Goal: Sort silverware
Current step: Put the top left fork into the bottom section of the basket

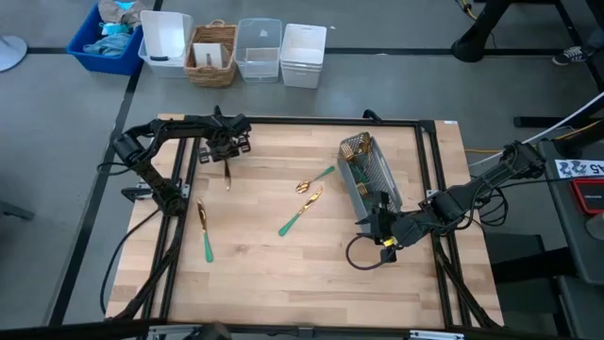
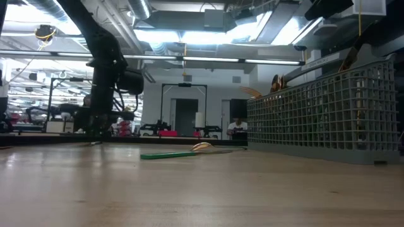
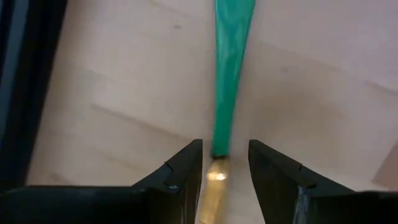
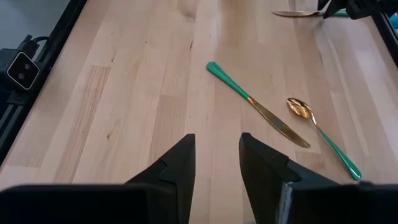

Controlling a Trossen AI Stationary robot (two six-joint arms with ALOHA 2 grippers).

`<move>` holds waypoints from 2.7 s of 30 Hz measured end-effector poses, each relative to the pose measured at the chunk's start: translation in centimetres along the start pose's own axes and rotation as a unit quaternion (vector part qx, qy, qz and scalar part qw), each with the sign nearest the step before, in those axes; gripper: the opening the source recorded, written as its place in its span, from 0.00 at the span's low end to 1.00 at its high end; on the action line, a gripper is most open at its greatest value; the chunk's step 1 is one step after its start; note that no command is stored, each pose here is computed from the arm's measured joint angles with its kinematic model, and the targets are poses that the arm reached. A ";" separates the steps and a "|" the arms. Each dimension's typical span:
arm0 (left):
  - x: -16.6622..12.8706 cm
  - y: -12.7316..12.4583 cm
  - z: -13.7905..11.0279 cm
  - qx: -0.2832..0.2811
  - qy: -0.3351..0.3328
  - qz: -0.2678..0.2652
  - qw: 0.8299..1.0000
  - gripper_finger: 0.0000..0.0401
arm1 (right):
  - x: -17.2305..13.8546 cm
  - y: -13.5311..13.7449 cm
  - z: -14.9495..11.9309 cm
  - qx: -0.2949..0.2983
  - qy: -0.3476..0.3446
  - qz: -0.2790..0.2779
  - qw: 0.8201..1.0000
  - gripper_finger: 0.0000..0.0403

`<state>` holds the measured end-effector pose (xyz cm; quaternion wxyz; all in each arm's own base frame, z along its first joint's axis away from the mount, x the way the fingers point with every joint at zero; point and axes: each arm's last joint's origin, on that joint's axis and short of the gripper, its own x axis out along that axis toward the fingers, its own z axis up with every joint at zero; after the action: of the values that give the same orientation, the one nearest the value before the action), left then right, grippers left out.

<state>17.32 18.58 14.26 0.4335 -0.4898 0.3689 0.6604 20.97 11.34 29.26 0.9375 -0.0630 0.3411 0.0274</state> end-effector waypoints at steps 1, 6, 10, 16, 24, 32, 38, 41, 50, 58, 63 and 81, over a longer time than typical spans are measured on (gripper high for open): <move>0.0 -0.1 0.1 -0.002 -0.003 -0.006 1.000 0.31 | 0.0 0.0 0.0 0.000 0.000 0.000 1.000 0.31; 0.2 -0.3 0.1 0.003 -0.001 -0.008 1.000 0.31 | 0.0 0.0 0.0 0.000 0.000 0.000 1.000 0.31; 1.4 -0.2 -0.3 0.022 0.010 0.003 1.000 0.31 | 0.0 0.0 0.0 0.000 0.000 0.000 1.000 0.31; 1.9 0.0 -1.0 0.061 0.005 0.005 0.998 0.27 | 0.0 0.0 0.0 0.000 0.000 0.000 1.000 0.31; 1.3 0.0 -1.4 0.111 0.007 -0.016 0.994 0.06 | 0.0 0.0 0.0 0.000 0.000 0.000 1.000 0.31; 1.1 -0.3 -2.3 0.131 0.016 -0.022 0.991 0.06 | 0.0 0.0 0.0 -0.001 0.000 0.000 1.000 0.31; 0.6 -0.4 -3.0 0.146 0.027 -0.038 0.988 0.06 | 0.0 0.0 0.0 0.000 0.000 0.000 1.000 0.31; 0.0 -0.4 -3.1 0.157 0.038 -0.058 0.985 0.04 | 0.0 0.0 0.0 0.000 0.000 0.000 1.000 0.31; -1.0 -0.5 -3.9 0.200 0.124 -0.133 0.963 0.03 | 0.0 0.0 0.0 0.000 0.000 0.000 1.000 0.31; -1.5 -1.1 -5.8 0.251 0.133 -0.147 0.948 0.01 | 0.0 0.0 0.0 0.000 0.000 0.000 1.000 0.31; -2.0 -1.4 -7.3 0.290 0.130 -0.151 0.936 0.04 | 0.0 0.0 0.0 0.000 0.000 0.000 1.000 0.31; -3.3 -1.7 -12.3 0.455 0.072 -0.148 0.875 0.27 | 0.0 0.0 0.0 0.000 0.000 0.000 1.000 0.31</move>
<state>23.42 7.27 14.28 0.6736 -0.3334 0.5820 0.3104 20.97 11.33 29.27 0.9375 -0.0633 0.3410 0.0277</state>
